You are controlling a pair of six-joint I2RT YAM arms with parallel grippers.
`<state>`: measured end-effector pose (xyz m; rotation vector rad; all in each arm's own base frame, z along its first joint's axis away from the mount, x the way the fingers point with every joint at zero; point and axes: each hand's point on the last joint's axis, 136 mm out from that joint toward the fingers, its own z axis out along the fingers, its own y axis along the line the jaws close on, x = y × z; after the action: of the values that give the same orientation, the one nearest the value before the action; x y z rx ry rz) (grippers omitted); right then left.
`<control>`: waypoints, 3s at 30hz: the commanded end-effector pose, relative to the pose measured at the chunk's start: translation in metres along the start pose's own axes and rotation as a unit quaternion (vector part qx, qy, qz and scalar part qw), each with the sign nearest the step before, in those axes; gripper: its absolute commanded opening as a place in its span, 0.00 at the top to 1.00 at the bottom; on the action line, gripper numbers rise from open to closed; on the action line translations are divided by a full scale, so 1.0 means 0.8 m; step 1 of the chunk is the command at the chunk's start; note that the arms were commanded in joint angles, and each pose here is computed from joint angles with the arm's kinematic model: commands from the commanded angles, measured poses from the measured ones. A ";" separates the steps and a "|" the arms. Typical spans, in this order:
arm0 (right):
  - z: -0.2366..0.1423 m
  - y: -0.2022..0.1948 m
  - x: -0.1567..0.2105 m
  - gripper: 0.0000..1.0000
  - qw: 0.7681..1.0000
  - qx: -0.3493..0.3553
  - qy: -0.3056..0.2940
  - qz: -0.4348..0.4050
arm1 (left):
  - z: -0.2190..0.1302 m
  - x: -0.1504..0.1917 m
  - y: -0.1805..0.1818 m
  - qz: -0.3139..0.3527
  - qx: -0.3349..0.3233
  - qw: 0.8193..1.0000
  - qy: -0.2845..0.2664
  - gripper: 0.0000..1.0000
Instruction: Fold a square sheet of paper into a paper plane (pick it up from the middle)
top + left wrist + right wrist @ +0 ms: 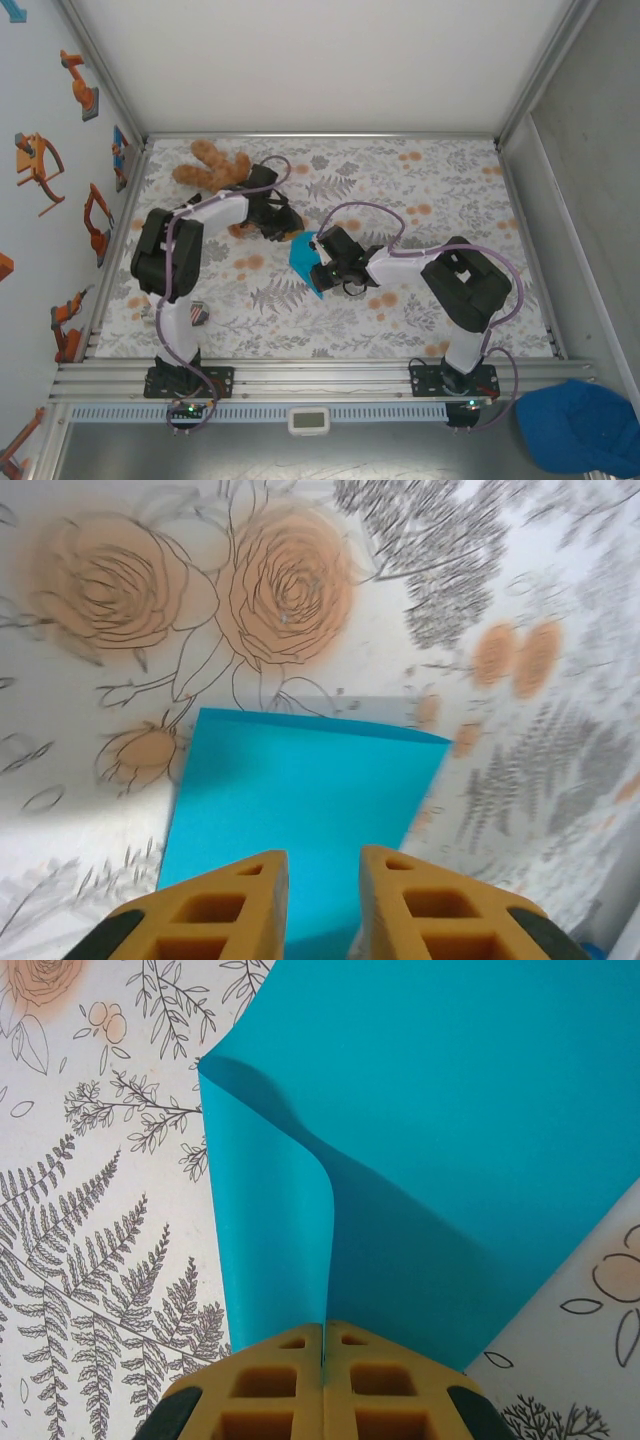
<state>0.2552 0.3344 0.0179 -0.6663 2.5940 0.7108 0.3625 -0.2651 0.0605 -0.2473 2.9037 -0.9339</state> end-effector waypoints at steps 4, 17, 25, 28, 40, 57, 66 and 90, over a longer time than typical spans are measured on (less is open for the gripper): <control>0.007 -0.023 0.022 1.00 0.999 0.032 0.030 0.008 | -0.052 0.005 0.006 -0.028 0.013 0.998 -0.061 0.71; 0.007 -0.025 0.025 1.00 0.999 0.033 0.035 0.016 | -0.020 0.096 -0.007 -0.047 0.081 0.995 -0.033 0.88; 0.005 -0.025 0.023 1.00 0.999 0.032 0.035 0.016 | 0.008 0.126 0.015 -0.045 0.055 0.997 -0.017 0.92; 0.006 -0.026 0.025 1.00 0.999 0.033 0.038 0.016 | 0.015 0.127 0.018 -0.044 0.051 0.998 -0.013 0.94; 0.006 -0.028 0.026 1.00 0.999 0.035 0.038 0.018 | 0.033 0.131 0.031 -0.040 0.037 0.999 0.002 0.96; 0.006 -0.028 0.027 1.00 0.998 0.035 0.037 0.020 | 0.039 0.132 0.040 -0.038 0.022 0.999 0.008 0.96; 0.005 -0.025 0.023 1.00 0.999 0.031 0.033 0.019 | 0.005 0.088 0.017 -0.006 0.021 0.999 -0.030 0.93; -0.006 -0.014 0.006 1.00 1.000 0.018 0.014 0.017 | 0.045 0.040 0.050 -0.023 -0.035 0.999 0.016 0.93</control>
<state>0.2564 0.3330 0.0180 -0.6548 2.6006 0.7181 0.3421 -0.2632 0.0146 -0.3288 2.9107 -0.8906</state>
